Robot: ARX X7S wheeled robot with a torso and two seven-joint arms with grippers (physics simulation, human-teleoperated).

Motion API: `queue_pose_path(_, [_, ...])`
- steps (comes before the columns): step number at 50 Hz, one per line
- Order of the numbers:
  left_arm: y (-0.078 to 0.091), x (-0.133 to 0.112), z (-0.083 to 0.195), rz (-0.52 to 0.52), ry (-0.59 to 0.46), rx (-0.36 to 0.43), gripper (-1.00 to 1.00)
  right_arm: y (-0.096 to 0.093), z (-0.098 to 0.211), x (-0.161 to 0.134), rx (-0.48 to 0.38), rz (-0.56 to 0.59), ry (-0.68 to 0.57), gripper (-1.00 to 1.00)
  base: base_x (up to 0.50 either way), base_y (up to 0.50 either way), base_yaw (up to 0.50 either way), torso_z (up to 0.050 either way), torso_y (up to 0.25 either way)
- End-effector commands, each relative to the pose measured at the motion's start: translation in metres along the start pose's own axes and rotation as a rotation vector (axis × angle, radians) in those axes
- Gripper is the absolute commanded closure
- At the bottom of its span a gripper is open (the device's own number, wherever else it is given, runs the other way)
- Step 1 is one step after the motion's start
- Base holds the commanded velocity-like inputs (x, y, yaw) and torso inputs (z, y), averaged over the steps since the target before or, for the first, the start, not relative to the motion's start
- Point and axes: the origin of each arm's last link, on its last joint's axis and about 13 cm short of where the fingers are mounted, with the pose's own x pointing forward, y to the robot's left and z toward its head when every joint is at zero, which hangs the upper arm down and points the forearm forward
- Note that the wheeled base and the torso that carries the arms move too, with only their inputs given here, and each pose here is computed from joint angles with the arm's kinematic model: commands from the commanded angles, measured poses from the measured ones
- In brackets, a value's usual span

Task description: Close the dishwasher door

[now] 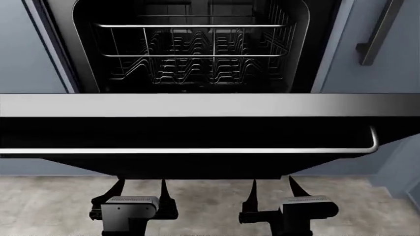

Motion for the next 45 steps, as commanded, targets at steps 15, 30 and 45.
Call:
queue_pose_path(15, [0.0003,-0.0006,-0.0005,0.002,-0.002,-0.006,-1.0,0.0005,-0.0002,-0.0012,-0.008,-0.002,-0.004,-1.0,0.1,0.0,0.0,0.0,0.0])
queue_pose_path(30, [0.0002,-0.0001,-0.0008,-0.003,0.001,-0.005,-1.0,0.0003,-0.0007,-0.0006,-0.001,-0.006,0.003,-1.0,0.07,0.0,0.0,0.0,0.0])
queue_pose_path(45, [-0.0001,0.0017,0.0002,0.006,0.016,0.003,-1.0,0.0,0.0041,0.0073,-0.04,-0.068,-0.018,-1.0,0.0,0.0,0.0,0.0,0.0])
